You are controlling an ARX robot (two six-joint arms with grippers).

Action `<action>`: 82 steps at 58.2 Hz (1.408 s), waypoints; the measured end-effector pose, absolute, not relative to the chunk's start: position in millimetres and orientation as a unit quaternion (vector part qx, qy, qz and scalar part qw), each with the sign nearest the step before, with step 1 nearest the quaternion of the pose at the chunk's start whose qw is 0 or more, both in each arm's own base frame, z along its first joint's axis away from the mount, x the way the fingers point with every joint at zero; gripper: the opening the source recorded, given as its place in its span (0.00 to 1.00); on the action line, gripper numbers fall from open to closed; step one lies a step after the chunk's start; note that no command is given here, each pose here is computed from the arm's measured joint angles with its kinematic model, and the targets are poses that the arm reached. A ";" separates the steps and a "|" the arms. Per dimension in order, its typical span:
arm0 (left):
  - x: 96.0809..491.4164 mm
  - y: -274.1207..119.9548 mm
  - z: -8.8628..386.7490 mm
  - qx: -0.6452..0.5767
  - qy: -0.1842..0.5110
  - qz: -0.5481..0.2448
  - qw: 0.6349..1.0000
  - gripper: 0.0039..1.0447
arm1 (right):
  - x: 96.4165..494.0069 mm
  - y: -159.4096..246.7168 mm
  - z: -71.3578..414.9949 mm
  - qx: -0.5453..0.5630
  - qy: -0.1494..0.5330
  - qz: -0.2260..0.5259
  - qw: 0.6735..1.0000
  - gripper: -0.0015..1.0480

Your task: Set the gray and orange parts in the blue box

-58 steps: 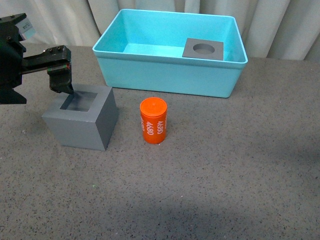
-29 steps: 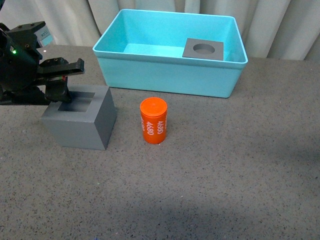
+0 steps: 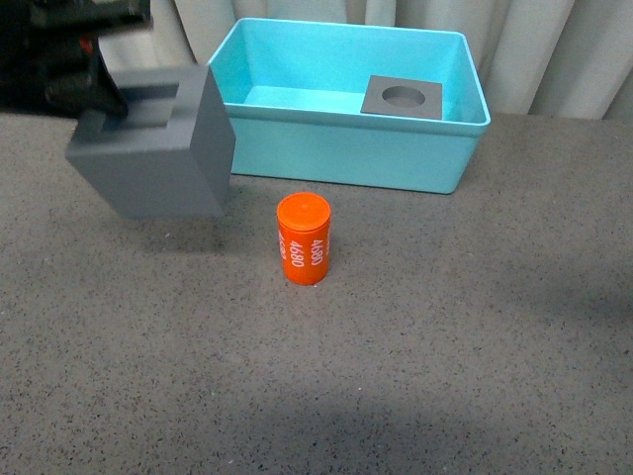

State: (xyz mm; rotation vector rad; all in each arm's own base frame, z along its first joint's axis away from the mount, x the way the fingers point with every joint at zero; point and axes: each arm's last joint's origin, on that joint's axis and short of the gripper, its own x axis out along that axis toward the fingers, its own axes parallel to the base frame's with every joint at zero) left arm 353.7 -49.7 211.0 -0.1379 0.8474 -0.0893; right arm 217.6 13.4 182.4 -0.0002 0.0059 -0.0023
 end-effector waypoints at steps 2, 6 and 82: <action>354.0 -51.1 219.1 -0.066 0.396 -0.040 0.915 0.17 | 217.6 13.4 182.4 0.000 0.003 -0.001 1.000 0.91; 358.5 -53.3 234.3 -0.064 0.373 -0.033 0.925 0.17 | 217.6 13.4 182.4 0.000 0.003 -0.001 1.000 0.91; 507.2 -79.2 201.8 -0.044 0.384 -0.089 0.918 0.17 | 217.6 13.4 182.4 0.000 0.003 -0.001 1.000 0.91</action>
